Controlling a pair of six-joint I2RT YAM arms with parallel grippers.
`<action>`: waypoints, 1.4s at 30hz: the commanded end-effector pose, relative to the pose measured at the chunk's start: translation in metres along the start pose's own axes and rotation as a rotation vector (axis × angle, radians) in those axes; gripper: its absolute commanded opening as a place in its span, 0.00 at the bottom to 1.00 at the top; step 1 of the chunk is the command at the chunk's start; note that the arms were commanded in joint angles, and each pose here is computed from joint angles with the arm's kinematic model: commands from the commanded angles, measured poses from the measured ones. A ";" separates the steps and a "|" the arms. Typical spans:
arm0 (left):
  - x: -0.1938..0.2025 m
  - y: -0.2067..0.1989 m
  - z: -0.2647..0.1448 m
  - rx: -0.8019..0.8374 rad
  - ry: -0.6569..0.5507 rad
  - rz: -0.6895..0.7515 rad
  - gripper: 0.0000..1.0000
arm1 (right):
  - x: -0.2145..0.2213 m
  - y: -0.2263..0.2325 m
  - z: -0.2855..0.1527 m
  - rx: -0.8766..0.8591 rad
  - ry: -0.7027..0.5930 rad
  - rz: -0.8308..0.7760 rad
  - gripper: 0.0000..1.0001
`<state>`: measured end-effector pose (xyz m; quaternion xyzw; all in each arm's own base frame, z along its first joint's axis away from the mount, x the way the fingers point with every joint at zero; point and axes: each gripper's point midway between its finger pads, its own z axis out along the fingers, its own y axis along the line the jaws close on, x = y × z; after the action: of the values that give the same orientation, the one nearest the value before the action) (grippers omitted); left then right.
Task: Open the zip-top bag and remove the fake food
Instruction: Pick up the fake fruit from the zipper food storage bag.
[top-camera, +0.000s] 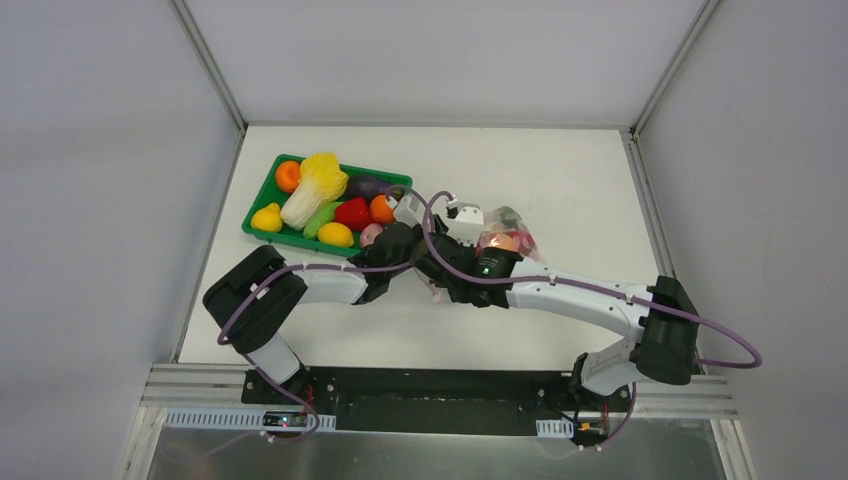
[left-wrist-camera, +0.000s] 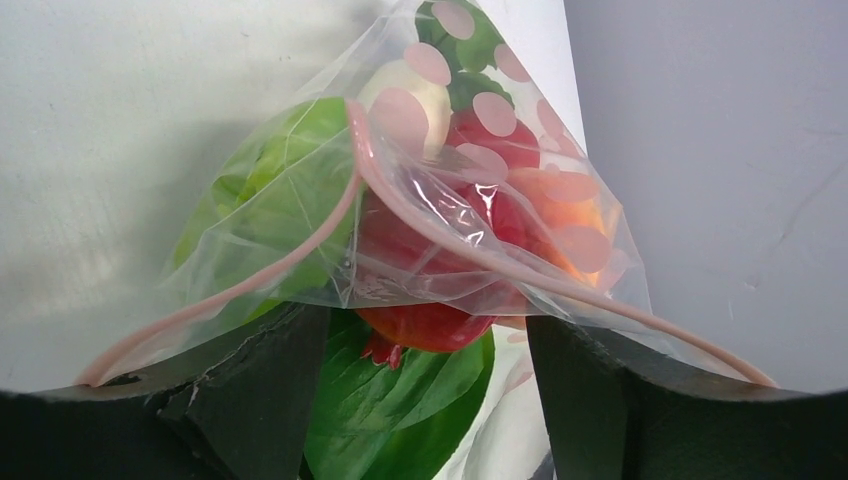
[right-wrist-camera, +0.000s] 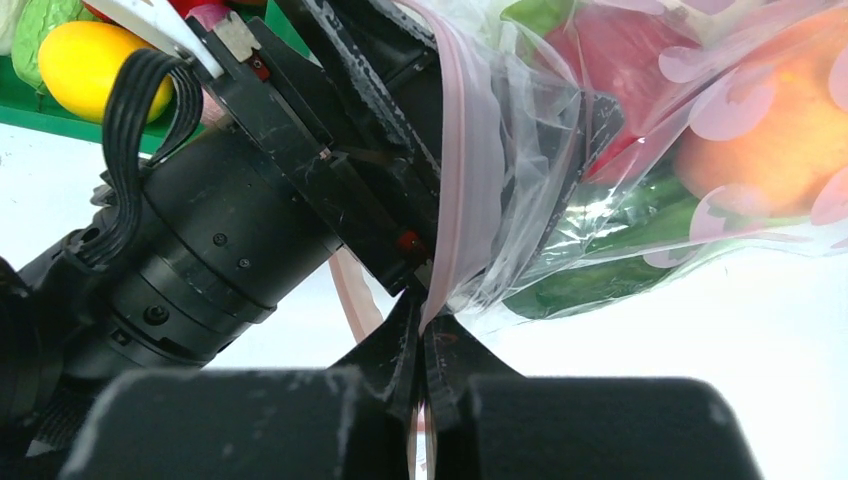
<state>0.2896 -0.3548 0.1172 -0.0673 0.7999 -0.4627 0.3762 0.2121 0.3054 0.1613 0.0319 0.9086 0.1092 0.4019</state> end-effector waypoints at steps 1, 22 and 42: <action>0.007 -0.043 0.004 0.147 0.058 -0.011 0.75 | -0.037 0.043 -0.008 -0.162 -0.108 0.144 0.00; 0.009 -0.068 0.038 0.329 0.100 -0.158 0.42 | -0.026 0.027 -0.004 -0.164 -0.095 0.165 0.00; 0.004 -0.004 0.016 0.023 0.066 0.011 0.60 | -0.029 -0.012 -0.010 -0.122 -0.122 0.134 0.00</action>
<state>0.2912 -0.3843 0.1153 -0.0497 0.7931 -0.5130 0.3246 0.2227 0.2927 0.1809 0.0778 0.8757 0.1843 0.4394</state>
